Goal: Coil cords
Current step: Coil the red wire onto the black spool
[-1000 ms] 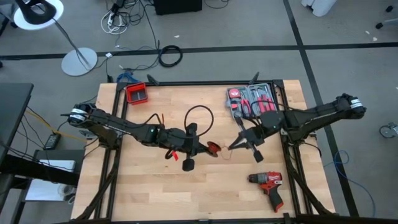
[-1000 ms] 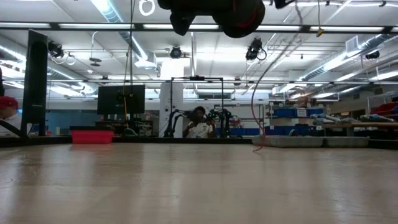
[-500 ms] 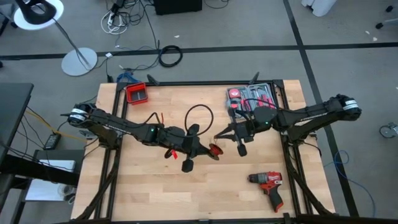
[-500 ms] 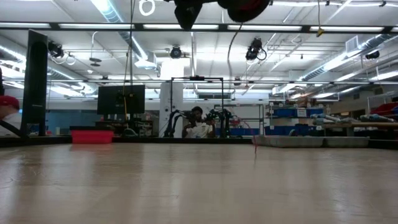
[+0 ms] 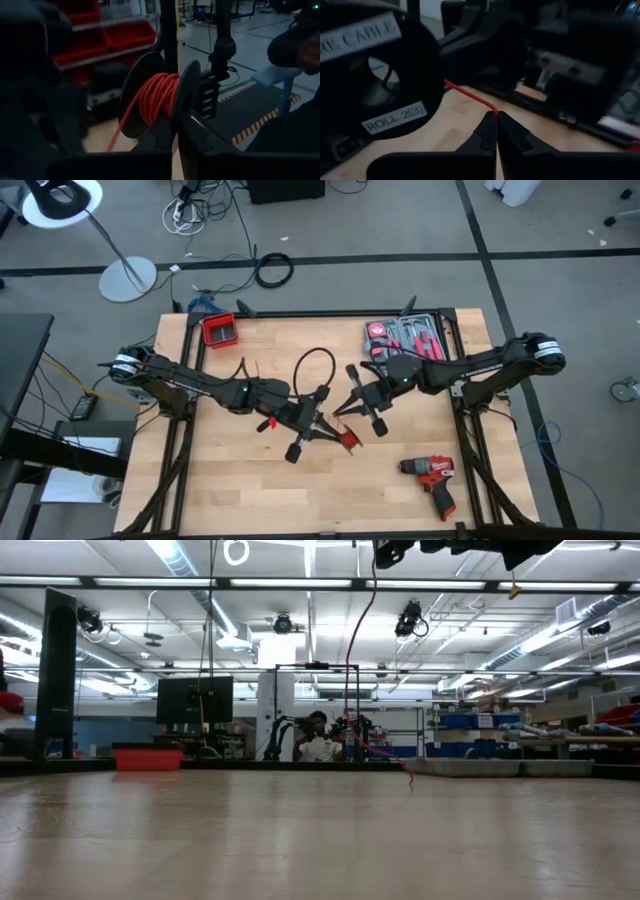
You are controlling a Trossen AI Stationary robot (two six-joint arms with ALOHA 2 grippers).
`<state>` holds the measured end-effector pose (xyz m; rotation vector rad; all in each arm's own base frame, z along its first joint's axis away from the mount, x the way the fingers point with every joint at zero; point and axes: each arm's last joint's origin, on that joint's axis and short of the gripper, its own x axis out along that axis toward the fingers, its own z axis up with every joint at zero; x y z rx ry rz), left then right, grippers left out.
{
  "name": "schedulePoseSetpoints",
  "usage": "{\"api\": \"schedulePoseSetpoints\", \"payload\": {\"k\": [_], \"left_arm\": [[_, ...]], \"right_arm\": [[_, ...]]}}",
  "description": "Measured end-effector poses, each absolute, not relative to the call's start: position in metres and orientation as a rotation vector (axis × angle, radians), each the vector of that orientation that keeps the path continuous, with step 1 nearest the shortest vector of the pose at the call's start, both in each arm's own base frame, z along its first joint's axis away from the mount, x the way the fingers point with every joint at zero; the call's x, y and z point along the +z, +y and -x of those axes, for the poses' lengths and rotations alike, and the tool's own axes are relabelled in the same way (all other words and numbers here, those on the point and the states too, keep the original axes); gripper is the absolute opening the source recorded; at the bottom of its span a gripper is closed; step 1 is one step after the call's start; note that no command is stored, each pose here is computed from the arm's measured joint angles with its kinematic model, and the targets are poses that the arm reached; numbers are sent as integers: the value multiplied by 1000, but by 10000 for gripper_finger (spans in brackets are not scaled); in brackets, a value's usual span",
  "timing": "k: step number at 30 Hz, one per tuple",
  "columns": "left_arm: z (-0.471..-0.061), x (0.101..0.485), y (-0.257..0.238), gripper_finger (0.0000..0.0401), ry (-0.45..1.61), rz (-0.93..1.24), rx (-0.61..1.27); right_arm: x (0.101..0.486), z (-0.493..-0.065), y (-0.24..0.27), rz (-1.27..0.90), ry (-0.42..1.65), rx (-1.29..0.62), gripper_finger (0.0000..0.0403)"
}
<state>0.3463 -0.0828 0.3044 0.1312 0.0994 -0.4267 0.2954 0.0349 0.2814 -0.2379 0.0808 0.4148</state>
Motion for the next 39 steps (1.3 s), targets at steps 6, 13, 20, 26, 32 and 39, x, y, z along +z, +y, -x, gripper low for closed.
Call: {"api": "schedulePoseSetpoints", "payload": {"k": [6, 13, 20, 26, 32, 39], "left_arm": [[-347, 307, -81, 10, 53, -237, -361], [-348, 307, -79, 10, 63, -274, -292], [-347, 306, -83, 10, 67, -319, -265], [-347, 306, -85, 10, 65, -318, -268], [-347, 307, -85, 10, 62, -313, -269], [-347, 306, -85, 10, 64, -308, -270]], "right_arm": [[280, -294, 45, 134, 113, 447, 1], [269, -291, 54, 0, 249, 415, 26], [246, -280, 66, -23, 258, 344, 50], [227, -269, 66, -59, 245, 319, 37], [213, -259, 64, -88, 217, 318, 22], [202, -252, 62, -98, 203, 319, 12]]}}
